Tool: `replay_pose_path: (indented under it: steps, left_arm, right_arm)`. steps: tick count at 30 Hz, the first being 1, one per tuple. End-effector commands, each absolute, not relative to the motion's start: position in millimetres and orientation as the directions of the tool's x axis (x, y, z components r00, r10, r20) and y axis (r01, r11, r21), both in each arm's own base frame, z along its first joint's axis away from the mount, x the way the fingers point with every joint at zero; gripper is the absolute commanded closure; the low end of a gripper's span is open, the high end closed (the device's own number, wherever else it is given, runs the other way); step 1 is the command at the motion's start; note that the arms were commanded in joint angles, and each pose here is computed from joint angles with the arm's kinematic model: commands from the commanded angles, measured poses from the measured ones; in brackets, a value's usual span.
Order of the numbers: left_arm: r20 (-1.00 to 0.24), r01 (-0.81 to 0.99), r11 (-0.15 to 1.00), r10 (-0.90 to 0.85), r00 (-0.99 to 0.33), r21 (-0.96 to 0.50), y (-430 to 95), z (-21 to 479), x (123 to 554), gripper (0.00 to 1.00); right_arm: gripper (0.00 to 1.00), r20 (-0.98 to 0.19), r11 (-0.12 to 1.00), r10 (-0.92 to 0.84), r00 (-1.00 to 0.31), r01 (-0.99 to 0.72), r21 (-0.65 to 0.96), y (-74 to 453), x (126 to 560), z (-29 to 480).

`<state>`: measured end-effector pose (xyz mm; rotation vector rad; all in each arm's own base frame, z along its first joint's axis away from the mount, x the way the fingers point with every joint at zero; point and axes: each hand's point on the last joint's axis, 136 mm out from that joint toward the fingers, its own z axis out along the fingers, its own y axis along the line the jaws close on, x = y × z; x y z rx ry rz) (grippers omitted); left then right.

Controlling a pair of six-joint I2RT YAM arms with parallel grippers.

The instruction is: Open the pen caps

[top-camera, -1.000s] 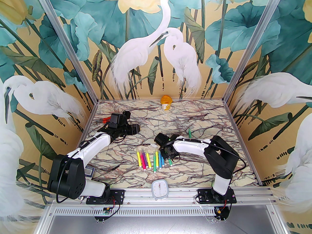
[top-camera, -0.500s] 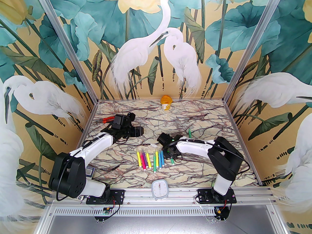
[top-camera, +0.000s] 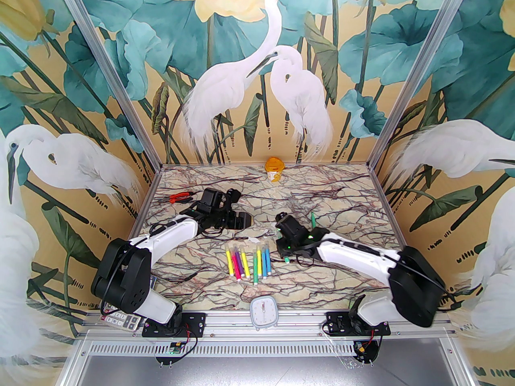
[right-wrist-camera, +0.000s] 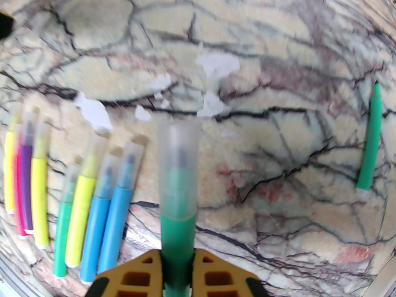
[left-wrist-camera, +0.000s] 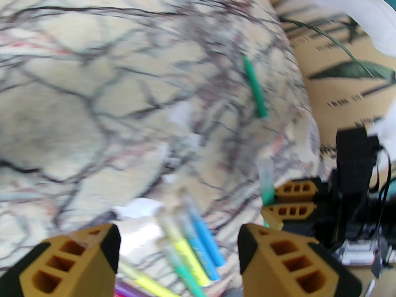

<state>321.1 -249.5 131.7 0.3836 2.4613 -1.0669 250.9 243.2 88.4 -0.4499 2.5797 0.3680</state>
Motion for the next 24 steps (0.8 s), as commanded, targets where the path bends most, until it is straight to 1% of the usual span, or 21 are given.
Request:
replay_pose_path:
  steps: [1,5,9,16,24]
  left_arm:
    - [-0.517,0.502,0.509,0.124,-0.847,-0.699,-282,159,309,0.33]
    - [-0.534,0.546,0.404,0.152,-0.832,-0.734,-300,173,296,0.33]
    - [-0.552,0.578,0.341,0.179,-0.814,-0.741,-312,182,287,0.33]
    - [-0.554,0.588,0.314,0.198,-0.809,-0.745,-323,185,284,0.33]
    - [-0.552,0.591,0.3,0.213,-0.806,-0.748,-332,187,280,0.43]
  right_arm:
    - [0.92,-0.588,0.858,-0.267,-0.764,-0.466,0.217,257,252,109]
    - [0.92,-0.626,0.819,-0.268,-0.732,-0.516,0.252,265,248,123]
    - [0.92,-0.659,0.781,-0.265,-0.704,-0.558,0.283,271,243,135]
    - [0.92,-0.693,0.744,-0.265,-0.671,-0.599,0.295,277,241,148]
    - [0.92,-0.703,0.732,-0.269,-0.658,-0.614,0.295,279,240,151]
